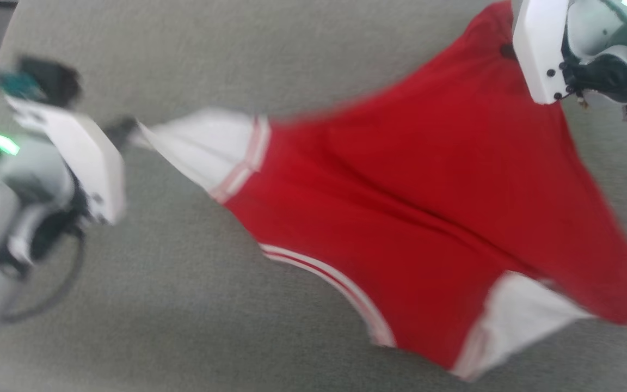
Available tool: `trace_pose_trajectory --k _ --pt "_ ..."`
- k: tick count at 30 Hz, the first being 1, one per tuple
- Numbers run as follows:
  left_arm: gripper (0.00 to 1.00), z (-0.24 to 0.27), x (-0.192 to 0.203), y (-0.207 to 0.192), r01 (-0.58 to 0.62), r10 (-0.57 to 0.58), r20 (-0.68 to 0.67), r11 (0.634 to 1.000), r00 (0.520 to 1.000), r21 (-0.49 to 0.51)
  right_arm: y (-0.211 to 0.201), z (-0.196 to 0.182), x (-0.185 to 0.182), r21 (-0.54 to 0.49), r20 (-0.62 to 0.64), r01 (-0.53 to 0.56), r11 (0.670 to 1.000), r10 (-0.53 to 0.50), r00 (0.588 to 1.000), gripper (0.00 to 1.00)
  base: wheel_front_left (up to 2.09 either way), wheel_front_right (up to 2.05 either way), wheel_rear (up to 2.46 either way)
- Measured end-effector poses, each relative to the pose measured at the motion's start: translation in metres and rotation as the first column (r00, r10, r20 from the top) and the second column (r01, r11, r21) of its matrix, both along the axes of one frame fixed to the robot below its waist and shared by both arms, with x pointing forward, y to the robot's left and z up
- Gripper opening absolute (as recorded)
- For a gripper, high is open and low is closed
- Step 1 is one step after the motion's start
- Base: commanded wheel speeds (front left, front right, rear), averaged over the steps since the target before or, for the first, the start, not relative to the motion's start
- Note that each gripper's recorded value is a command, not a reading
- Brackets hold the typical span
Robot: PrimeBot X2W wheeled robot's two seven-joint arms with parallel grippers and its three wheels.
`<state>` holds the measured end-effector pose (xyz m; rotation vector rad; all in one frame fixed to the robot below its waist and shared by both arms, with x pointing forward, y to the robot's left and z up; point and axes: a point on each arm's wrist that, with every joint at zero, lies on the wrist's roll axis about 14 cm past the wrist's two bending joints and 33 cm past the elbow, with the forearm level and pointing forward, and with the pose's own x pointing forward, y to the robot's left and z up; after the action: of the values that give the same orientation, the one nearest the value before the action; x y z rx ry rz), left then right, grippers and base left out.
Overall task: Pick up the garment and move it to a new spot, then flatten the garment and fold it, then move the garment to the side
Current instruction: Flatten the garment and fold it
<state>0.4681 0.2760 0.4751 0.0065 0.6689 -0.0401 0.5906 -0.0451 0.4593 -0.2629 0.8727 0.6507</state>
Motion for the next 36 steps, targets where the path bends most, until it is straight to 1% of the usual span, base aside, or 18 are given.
trace_pose_trajectory --k 6,8,14,18,24,29,31,33,36 --pt "0.00 0.087 0.035 0.006 0.028 -0.045 0.147 0.993 0.988 0.113 -0.021 0.057 -0.005 0.038 0.123 0.025 0.999 -0.029 0.992 0.00 0.00 0.00 0.00" --pt "0.00 0.114 0.043 0.003 0.036 -0.061 0.190 0.990 0.980 0.133 -0.028 0.077 -0.010 0.047 0.165 0.030 0.998 -0.037 0.986 0.00 0.00 0.00 0.00" --pt "0.00 0.172 0.051 -0.009 0.057 -0.104 0.267 0.982 0.958 0.178 -0.044 0.136 -0.030 0.083 0.269 0.030 0.996 -0.052 0.962 0.00 0.00 0.00 0.00" --pt "0.00 0.204 0.054 -0.018 0.069 -0.135 0.310 0.974 0.941 0.214 -0.061 0.162 -0.043 0.092 0.319 0.051 0.994 -0.078 0.944 0.00 0.00 0.00 0.00" --pt "0.00 0.240 0.065 -0.030 0.080 -0.167 0.369 0.967 0.914 0.241 -0.079 0.188 -0.053 0.114 0.380 0.085 0.990 -0.122 0.917 0.00 0.00 0.00 0.00" --pt "0.00 0.254 0.084 -0.037 0.078 -0.188 0.415 0.960 0.890 0.267 -0.087 0.195 -0.046 0.139 0.429 0.106 0.985 -0.157 0.890 0.00 0.00 0.00 0.00" --pt "0.00 0.258 0.095 -0.039 0.075 -0.198 0.442 0.957 0.875 0.280 -0.091 0.196 -0.037 0.150 0.455 0.122 0.981 -0.178 0.873 0.00 0.00 0.00 0.00" --pt "0.00 0.262 0.107 -0.042 0.066 -0.207 0.470 0.952 0.858 0.300 -0.095 0.199 -0.025 0.166 0.495 0.138 0.976 -0.203 0.844 0.00 0.00 0.00 0.00" --pt "0.00 0.273 0.127 -0.047 0.051 -0.216 0.534 0.951 0.817 0.305 -0.103 0.201 -0.004 0.189 0.541 0.175 0.966 -0.251 0.803 0.00 0.00 0.00 0.00"
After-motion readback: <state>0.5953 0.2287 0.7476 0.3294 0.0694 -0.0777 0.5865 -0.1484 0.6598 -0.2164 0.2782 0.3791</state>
